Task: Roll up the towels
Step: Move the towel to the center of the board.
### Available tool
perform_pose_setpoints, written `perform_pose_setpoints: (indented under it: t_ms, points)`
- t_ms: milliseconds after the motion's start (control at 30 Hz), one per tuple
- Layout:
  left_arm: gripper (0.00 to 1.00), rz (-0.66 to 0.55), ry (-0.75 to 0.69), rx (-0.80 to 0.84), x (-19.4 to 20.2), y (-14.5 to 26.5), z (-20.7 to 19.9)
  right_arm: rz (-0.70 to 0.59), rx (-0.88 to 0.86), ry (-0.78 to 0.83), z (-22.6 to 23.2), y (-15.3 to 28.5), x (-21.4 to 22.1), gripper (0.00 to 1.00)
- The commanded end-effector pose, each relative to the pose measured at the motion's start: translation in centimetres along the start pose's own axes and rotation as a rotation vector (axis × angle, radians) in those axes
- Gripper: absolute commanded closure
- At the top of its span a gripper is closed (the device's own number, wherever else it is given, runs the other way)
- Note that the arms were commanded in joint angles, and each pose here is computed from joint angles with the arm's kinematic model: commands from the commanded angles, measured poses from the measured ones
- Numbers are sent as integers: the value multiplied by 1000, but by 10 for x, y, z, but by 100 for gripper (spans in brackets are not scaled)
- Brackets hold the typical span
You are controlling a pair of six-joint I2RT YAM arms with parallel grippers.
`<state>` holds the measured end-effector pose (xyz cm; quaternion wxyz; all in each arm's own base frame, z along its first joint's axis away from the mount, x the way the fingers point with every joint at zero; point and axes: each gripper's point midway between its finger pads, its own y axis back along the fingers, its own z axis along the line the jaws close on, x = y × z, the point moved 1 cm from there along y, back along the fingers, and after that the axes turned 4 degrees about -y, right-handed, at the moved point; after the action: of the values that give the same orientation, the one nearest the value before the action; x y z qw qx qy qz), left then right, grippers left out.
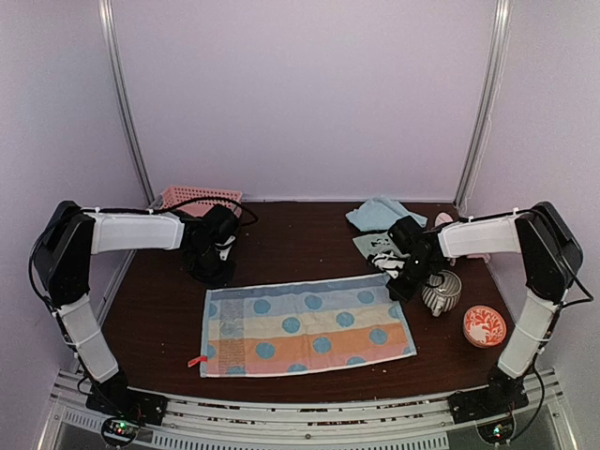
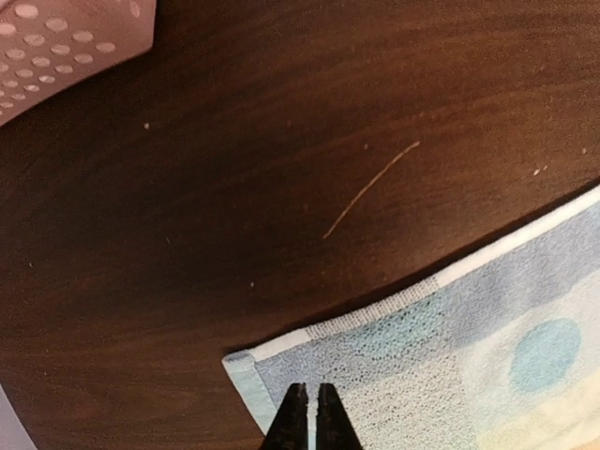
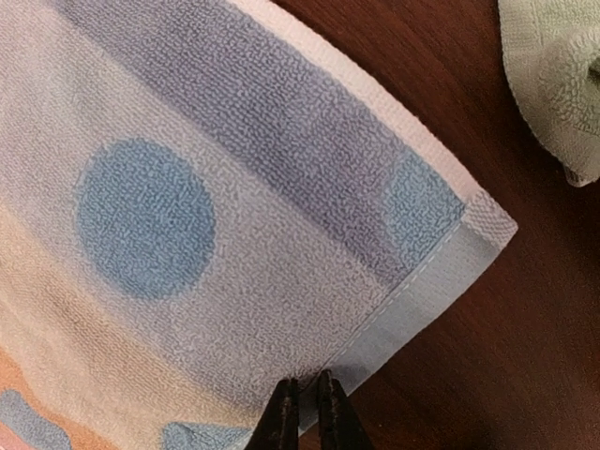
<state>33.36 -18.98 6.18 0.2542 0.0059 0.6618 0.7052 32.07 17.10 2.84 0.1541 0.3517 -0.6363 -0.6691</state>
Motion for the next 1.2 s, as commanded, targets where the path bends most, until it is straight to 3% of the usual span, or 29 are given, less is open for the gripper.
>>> perform_pose_setpoints:
  t_ms: [0,200,367,467,633,867,1167]
  points:
    - [91,-85,5,-23,-29,10,7,245,46,-19,-5,-13,64,92]
    - [82,-33,6,-8,-5,5,9,267,29,-3,-1,7,73,93]
    - [56,-17,33,-17,5,-1,17,241,-26,-12,3,16,55,89]
    - [49,-26,61,6,0,-3,20,196,-58,-20,4,26,33,87]
    - [47,-65,75,65,-14,-3,20,100,-126,-29,4,47,4,82]
    - [57,-122,44,250,-29,-11,8,1,-183,-116,-12,49,-9,77]
    - [66,-55,-16,216,-21,-36,11,-27,-176,-154,-20,50,-6,71]
